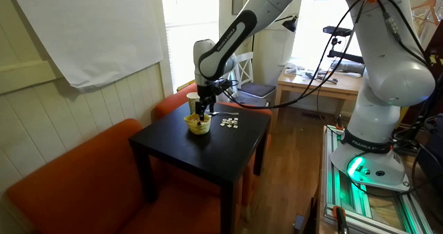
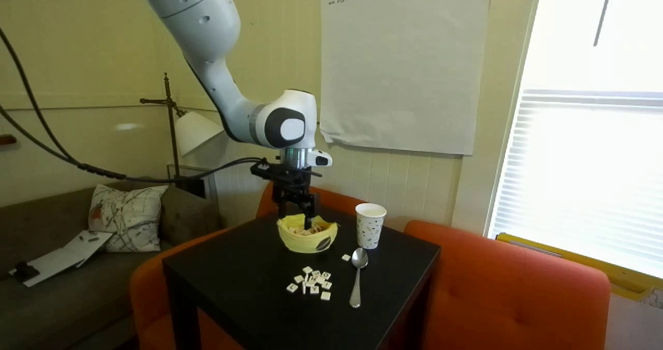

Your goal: Remove the objects inside the bowl

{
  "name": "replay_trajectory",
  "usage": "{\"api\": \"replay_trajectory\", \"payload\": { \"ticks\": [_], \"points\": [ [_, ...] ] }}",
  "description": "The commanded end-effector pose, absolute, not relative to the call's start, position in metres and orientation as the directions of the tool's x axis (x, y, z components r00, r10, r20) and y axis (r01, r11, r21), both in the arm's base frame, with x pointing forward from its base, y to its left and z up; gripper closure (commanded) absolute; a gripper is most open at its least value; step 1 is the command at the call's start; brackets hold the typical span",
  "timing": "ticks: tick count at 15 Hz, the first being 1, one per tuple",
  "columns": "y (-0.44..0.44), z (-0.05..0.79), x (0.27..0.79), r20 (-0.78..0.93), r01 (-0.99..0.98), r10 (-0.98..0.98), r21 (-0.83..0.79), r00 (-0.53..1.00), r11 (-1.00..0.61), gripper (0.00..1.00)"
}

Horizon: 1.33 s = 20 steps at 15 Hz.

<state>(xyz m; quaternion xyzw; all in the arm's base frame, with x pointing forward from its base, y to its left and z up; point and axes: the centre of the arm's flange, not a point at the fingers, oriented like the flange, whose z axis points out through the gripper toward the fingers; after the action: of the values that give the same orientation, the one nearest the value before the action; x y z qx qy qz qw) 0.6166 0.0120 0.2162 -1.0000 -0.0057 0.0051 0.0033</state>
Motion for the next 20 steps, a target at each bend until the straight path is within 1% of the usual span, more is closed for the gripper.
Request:
{"api": "replay_trajectory", "payload": {
  "ticks": [1, 5, 9, 10, 11, 12, 13, 14, 15, 16, 18, 19, 20],
  "points": [
    [0.017, 0.203, 0.644, 0.039, 0.044, 0.041, -0.063, 0.998, -0.997, 0.00],
    [0.026, 0.201, 0.658, 0.087, 0.080, 0.076, -0.045, 0.993, -0.996, 0.00],
    [0.022, 0.200, 0.665, 0.073, 0.058, 0.056, -0.019, 0.996, -0.998, 0.00],
    [0.020, 0.199, 0.666, 0.075, 0.051, 0.049, -0.018, 0.996, -0.999, 0.10],
    [0.019, 0.198, 0.668, 0.076, 0.048, 0.047, -0.020, 0.996, -0.999, 0.10],
    [0.018, 0.196, 0.669, 0.077, 0.046, 0.044, -0.018, 0.996, -0.999, 0.15],
    [0.018, 0.194, 0.670, 0.075, 0.044, 0.042, -0.021, 0.996, -0.999, 0.14],
    [0.017, 0.191, 0.671, 0.072, 0.042, 0.040, -0.023, 0.997, -0.999, 0.21],
    [0.018, 0.189, 0.671, 0.071, 0.042, 0.040, -0.023, 0.997, -0.999, 0.21],
    [0.017, 0.186, 0.672, 0.072, 0.038, 0.037, -0.015, 0.997, -0.999, 0.25],
    [0.014, 0.177, 0.674, 0.067, 0.019, 0.020, 0.004, 0.998, -1.000, 0.20],
    [0.012, 0.173, 0.675, 0.063, 0.012, 0.012, 0.005, 0.998, -1.000, 0.20],
    [0.010, 0.169, 0.676, 0.063, 0.007, 0.008, 0.008, 0.998, -1.000, 0.17]
  ]
}}
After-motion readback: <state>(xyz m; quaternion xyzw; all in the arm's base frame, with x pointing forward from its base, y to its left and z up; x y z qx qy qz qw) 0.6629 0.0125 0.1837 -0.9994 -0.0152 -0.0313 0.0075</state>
